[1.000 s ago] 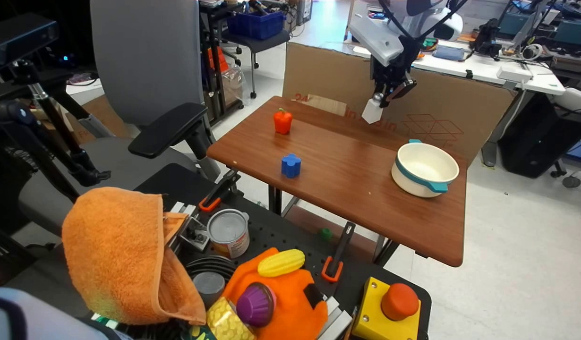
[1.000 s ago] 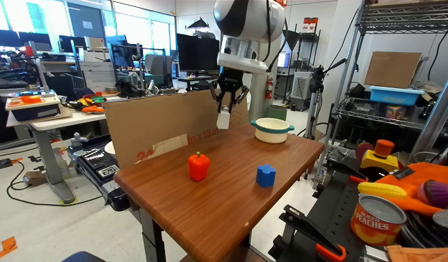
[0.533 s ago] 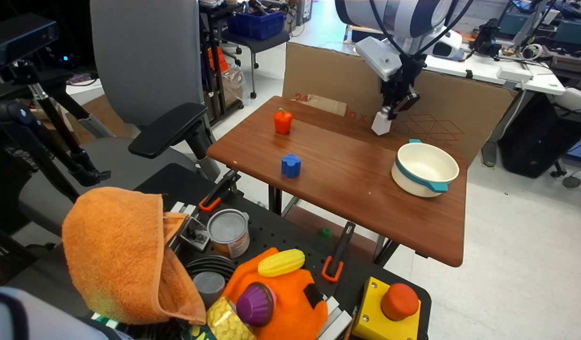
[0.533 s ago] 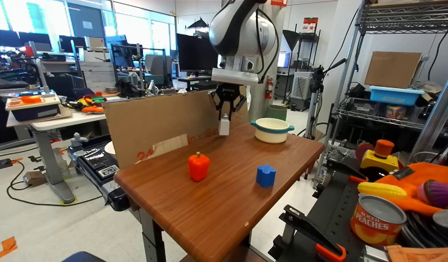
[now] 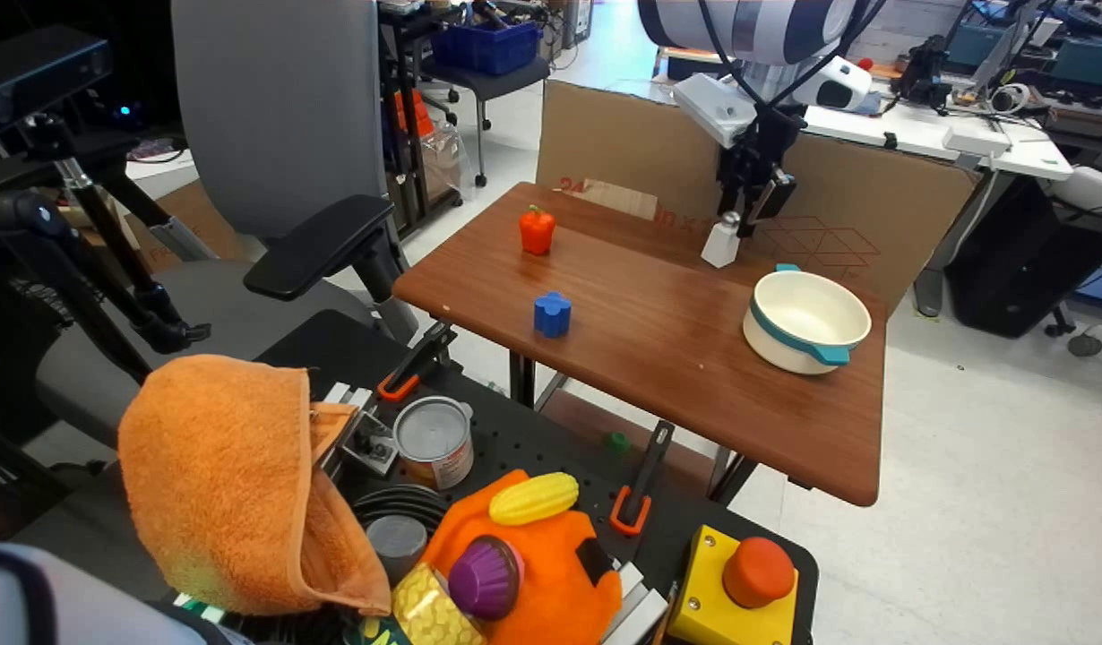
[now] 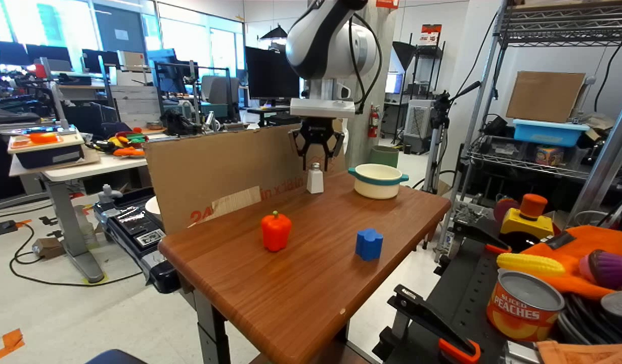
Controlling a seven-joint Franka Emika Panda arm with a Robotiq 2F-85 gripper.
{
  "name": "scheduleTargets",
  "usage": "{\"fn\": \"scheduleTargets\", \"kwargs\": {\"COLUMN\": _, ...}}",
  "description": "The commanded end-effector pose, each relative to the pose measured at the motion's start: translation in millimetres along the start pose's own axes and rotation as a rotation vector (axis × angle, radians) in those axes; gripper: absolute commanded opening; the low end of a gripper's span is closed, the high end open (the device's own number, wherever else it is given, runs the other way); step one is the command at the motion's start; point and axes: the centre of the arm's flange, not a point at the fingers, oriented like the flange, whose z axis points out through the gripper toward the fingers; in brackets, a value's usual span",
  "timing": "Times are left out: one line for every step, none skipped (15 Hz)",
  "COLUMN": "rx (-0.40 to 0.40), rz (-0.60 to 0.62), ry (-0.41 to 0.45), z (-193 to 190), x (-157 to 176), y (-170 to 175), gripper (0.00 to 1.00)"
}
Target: Take the cellar in the bowl and put it on the table
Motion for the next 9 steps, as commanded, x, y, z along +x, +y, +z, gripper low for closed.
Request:
{"fn": "scheduleTargets", "kwargs": {"rx": 0.025, "rz": -0.002, "ry": -0.004, "z": -52.7, "x": -6.1, "y": -10.6, "gripper": 0.88}}
{"fn": "scheduleTargets", "kwargs": {"rx": 0.031, "rz": -0.006, "ry": 0.000, "z": -74.2, "x": -10.2, "y": -7.2, "gripper": 0.96}}
{"fn": "scheduleTargets", "kwargs": {"rx": 0.042, "rz": -0.017, "ry": -0.012, "z": -99.2, "x": -14.8, "y": 3.3, "gripper": 0.99}}
{"fn": "scheduleTargets", "kwargs": {"rx": 0.050, "rz": -0.020, "ry": -0.029, "z": -118.5, "x": -15.7, "y": 12.8, "gripper": 1.00}}
{"fn": "scheduleTargets", "kwargs": {"rx": 0.039, "rz": -0.012, "ry": 0.007, "z": -70.9, "x": -1.3, "y": -9.9, "gripper": 0.93}}
{"fn": "scheduleTargets", "kwargs": {"rx": 0.044, "rz": -0.013, "ry": 0.001, "z": -92.0, "x": -2.2, "y": -5.6, "gripper": 0.99}}
{"fn": "scheduleTargets", "kwargs": {"rx": 0.049, "rz": -0.014, "ry": -0.002, "z": -107.7, "x": -3.4, "y": -0.8, "gripper": 1.00}}
{"fn": "scheduleTargets", "kwargs": {"rx": 0.051, "rz": -0.013, "ry": -0.005, "z": -116.0, "x": -5.2, "y": 3.1, "gripper": 1.00}}
{"fn": "scheduleTargets", "kwargs": {"rx": 0.051, "rz": -0.013, "ry": -0.008, "z": -118.3, "x": -6.9, "y": 5.5, "gripper": 1.00}}
